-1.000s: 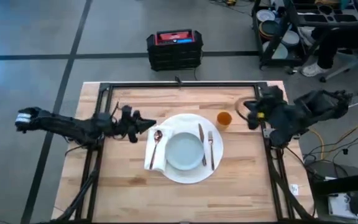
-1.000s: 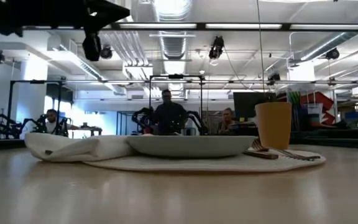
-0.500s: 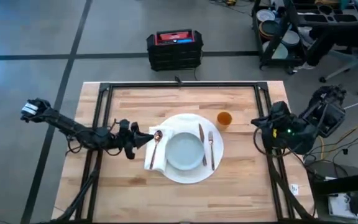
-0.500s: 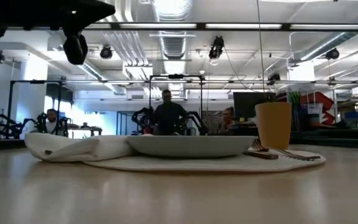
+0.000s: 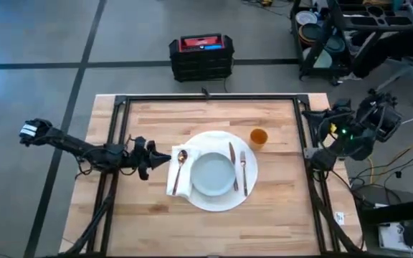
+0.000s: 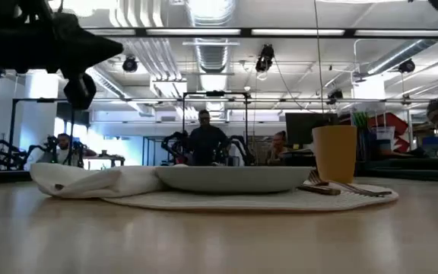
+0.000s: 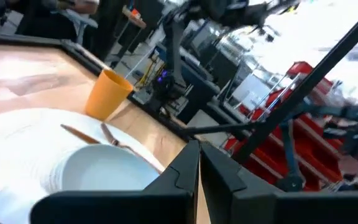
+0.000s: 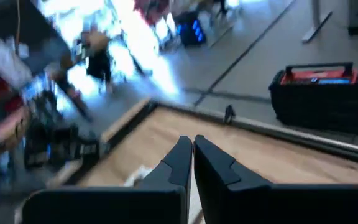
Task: Set table place
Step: Return to Home Position
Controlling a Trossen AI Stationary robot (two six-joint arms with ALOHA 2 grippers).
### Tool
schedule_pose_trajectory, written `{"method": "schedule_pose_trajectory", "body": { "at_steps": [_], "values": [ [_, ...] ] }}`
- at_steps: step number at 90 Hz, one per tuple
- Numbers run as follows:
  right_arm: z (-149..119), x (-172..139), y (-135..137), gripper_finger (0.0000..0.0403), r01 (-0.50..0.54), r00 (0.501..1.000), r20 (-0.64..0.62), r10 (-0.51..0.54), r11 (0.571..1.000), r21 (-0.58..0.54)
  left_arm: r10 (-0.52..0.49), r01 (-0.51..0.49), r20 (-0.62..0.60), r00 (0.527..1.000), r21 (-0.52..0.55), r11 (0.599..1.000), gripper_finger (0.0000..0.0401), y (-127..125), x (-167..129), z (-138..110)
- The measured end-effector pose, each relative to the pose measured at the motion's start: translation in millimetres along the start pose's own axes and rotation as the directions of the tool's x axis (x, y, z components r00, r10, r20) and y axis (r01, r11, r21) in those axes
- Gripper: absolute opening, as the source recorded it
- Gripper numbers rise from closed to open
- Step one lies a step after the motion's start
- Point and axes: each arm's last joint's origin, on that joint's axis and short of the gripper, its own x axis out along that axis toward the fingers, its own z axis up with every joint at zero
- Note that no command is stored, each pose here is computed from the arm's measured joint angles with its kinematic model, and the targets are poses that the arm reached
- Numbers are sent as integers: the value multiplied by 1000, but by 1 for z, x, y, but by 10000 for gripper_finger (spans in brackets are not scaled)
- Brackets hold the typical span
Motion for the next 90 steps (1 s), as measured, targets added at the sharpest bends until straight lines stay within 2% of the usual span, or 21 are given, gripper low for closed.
{"method": "schedule_pose_trajectory", "body": {
  "at_steps": [12, 26, 37, 54, 70, 90],
  "values": [
    [-21, 6, -26, 0, 8, 1000, 19, -9, 996, 84, -3, 2, 82, 997, 10, 1000, 0, 2, -12, 6],
    [-52, 14, -45, 0, 27, 999, 19, -31, 986, 163, 75, -84, 116, 990, 68, 994, 0, 1, -19, 15],
    [-73, 20, -51, 0, 48, 999, 17, -52, 982, 181, 174, -186, 104, 979, 124, 975, 0, 1, -25, 21],
    [-102, 28, -59, 0, 71, 996, 36, -80, 977, 199, 361, -375, 109, 926, 189, 907, 0, -4, -38, 41],
    [-123, 35, -69, 0, 34, 987, 148, -65, 979, 201, 457, -484, 168, 874, 204, 851, 0, -11, -53, 62],
    [-144, 42, -87, 0, 94, 973, 183, -138, 968, 231, 554, -602, 247, 795, 216, 768, 0, -9, -61, 67]
  ]
}}
